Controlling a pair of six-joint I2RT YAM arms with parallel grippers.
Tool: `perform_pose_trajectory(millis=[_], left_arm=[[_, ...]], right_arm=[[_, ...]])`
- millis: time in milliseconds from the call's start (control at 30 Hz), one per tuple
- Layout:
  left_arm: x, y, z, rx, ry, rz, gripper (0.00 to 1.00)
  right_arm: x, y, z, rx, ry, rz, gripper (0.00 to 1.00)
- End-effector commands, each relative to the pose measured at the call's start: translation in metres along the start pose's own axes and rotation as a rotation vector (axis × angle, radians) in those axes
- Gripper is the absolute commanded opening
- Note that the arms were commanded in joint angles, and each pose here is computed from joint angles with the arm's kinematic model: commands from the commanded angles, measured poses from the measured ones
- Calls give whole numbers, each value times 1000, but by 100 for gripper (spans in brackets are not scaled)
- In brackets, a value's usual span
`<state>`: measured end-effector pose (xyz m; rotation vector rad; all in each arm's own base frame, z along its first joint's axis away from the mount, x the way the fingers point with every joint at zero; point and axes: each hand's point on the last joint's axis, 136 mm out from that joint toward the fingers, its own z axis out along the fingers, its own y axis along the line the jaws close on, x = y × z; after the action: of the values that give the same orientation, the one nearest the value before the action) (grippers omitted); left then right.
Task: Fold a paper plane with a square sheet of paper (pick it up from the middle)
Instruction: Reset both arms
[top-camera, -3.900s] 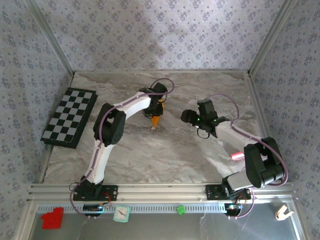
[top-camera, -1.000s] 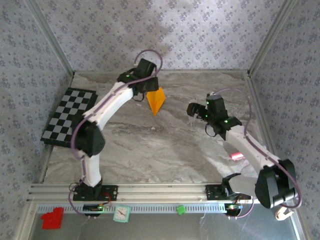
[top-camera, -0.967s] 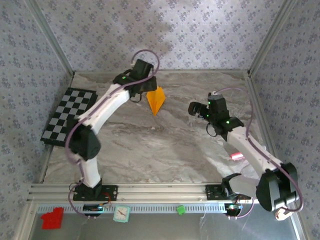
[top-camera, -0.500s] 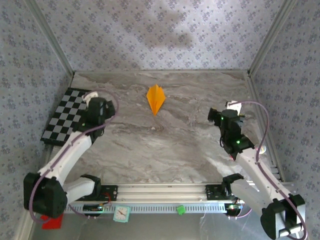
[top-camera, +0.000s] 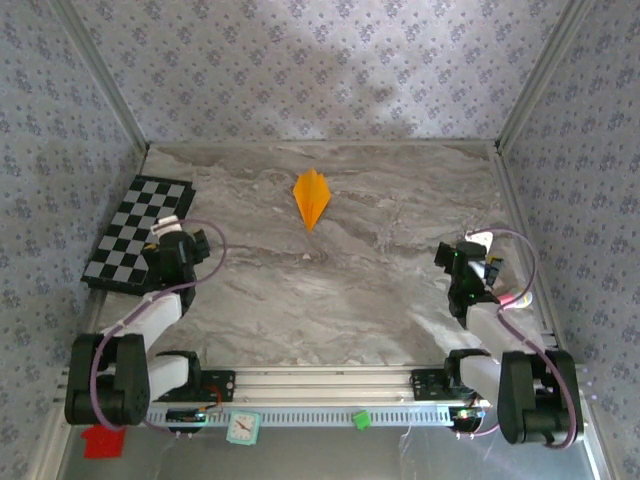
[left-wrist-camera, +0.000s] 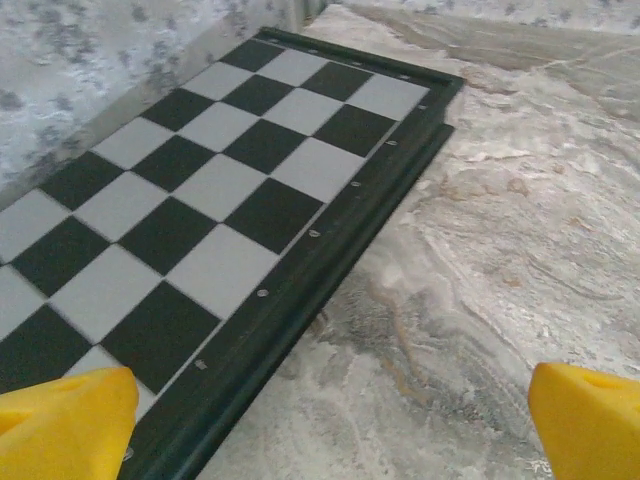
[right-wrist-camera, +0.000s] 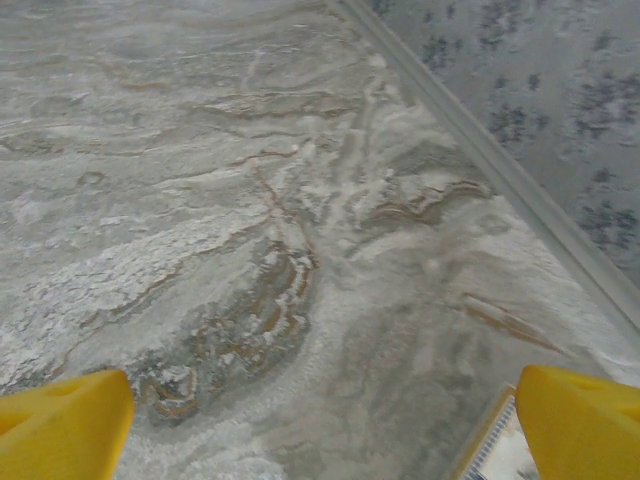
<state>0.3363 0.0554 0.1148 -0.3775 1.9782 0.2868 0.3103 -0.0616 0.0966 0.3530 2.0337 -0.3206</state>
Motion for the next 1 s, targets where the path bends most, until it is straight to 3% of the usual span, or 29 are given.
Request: perform_pose_trajectory(millis=[0, 367, 967], left_arm=[[-29, -24, 0, 155, -173, 2, 100], [-8, -45, 22, 308, -153, 31, 100], [3, -48, 49, 249, -55, 50, 100]], right_arm=[[-31, 17, 7, -91, -152, -14, 100], [-38, 52, 19, -280, -198, -80, 100], [-21, 67, 56, -283, -97, -105, 100]])
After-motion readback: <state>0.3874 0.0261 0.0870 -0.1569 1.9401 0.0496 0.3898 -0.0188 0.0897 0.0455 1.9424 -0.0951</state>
